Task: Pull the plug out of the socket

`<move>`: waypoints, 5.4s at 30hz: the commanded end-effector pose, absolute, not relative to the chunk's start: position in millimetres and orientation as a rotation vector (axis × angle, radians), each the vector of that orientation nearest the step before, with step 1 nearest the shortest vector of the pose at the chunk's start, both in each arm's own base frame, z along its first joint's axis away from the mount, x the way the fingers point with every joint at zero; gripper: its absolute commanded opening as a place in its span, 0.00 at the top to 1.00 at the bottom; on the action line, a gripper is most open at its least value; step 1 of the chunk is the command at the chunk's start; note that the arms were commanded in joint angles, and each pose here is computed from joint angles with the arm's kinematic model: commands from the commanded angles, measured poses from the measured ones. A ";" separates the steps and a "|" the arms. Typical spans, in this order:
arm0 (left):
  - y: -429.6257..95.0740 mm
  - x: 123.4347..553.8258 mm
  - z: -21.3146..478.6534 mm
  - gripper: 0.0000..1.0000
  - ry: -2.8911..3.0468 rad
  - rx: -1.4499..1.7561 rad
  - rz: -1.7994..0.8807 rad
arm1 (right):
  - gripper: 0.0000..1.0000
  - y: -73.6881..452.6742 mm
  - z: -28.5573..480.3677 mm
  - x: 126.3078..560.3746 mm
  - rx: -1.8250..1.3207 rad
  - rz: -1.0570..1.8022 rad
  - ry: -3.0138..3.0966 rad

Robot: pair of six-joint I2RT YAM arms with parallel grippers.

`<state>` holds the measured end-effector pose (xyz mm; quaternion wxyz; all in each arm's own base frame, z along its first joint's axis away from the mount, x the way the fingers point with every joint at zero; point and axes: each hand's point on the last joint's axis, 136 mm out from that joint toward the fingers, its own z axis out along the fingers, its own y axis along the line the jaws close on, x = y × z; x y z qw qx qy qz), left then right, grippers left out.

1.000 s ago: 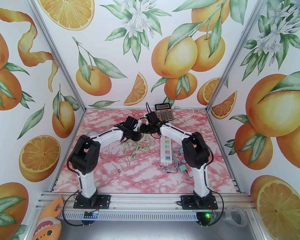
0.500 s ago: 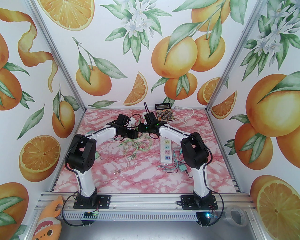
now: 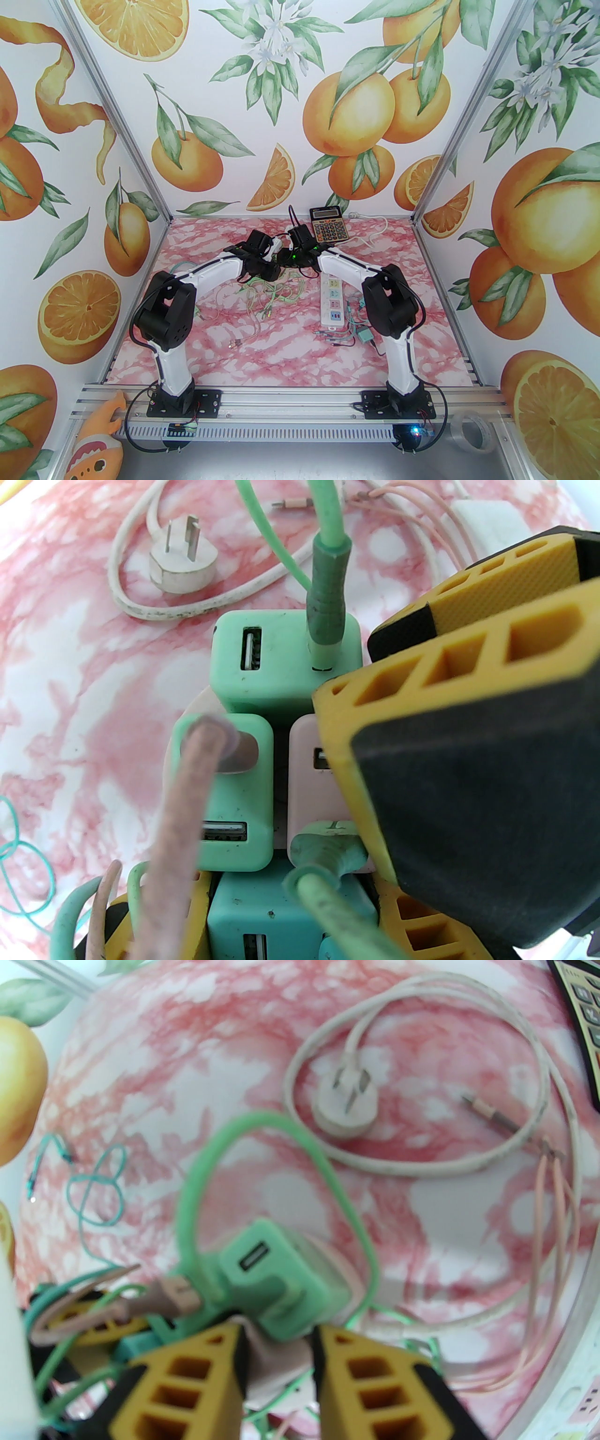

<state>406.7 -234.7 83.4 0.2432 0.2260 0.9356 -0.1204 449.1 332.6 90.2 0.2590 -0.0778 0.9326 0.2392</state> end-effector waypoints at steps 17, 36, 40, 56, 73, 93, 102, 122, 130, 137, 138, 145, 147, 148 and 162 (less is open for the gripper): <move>-174.2 419.9 177.4 0.79 2.431 0.403 -0.419 | 0.70 297.6 12.9 400.9 -0.218 0.412 2.842; -89.8 389.6 127.6 0.72 2.448 -0.162 -0.678 | 0.69 302.1 19.0 405.1 -0.218 0.436 2.830; -103.6 377.1 126.3 0.68 2.448 -0.071 -0.716 | 0.69 303.6 19.2 405.5 -0.218 0.443 2.830; -85.1 351.3 82.6 0.45 2.690 0.093 -0.206 | 0.69 305.4 26.9 404.9 -0.220 0.460 2.816; -151.6 366.2 182.4 0.39 2.428 0.230 -0.504 | 0.46 316.0 138.2 426.5 -0.286 0.605 2.511; -186.4 399.4 157.5 0.52 2.424 0.026 -0.711 | 0.39 336.0 104.5 402.1 -0.676 0.527 2.411; -155.7 408.1 176.0 0.50 2.398 -0.032 -0.675 | 0.33 353.4 87.9 416.1 -0.767 0.510 2.434; -165.4 432.3 162.9 0.47 2.444 0.061 -0.767 | 0.62 335.4 66.1 408.6 -0.804 0.441 2.462; -179.8 461.7 129.1 0.47 2.507 0.151 -0.870 | 0.61 330.9 65.7 403.7 -0.790 0.444 2.464; -205.5 444.5 112.2 0.49 2.540 0.278 -1.039 | 0.61 331.6 67.6 404.9 -0.777 0.449 2.465; -206.7 441.8 110.1 0.49 2.548 0.288 -1.043 | 0.60 332.4 68.3 404.8 -0.778 0.451 2.463; -216.5 434.3 95.2 0.48 2.588 0.314 -1.057 | 0.59 335.4 69.1 405.9 -0.786 0.463 2.460; -218.2 436.4 90.3 0.48 2.600 0.306 -1.049 | 0.60 336.3 68.8 405.5 -0.789 0.467 2.460; -219.5 438.0 88.8 0.48 2.601 0.302 -1.053 | 0.59 337.2 69.9 405.9 -0.789 0.470 2.457; -198.9 440.7 45.6 0.54 2.733 0.186 -0.930 | 0.60 318.9 71.0 401.3 -0.728 0.470 2.468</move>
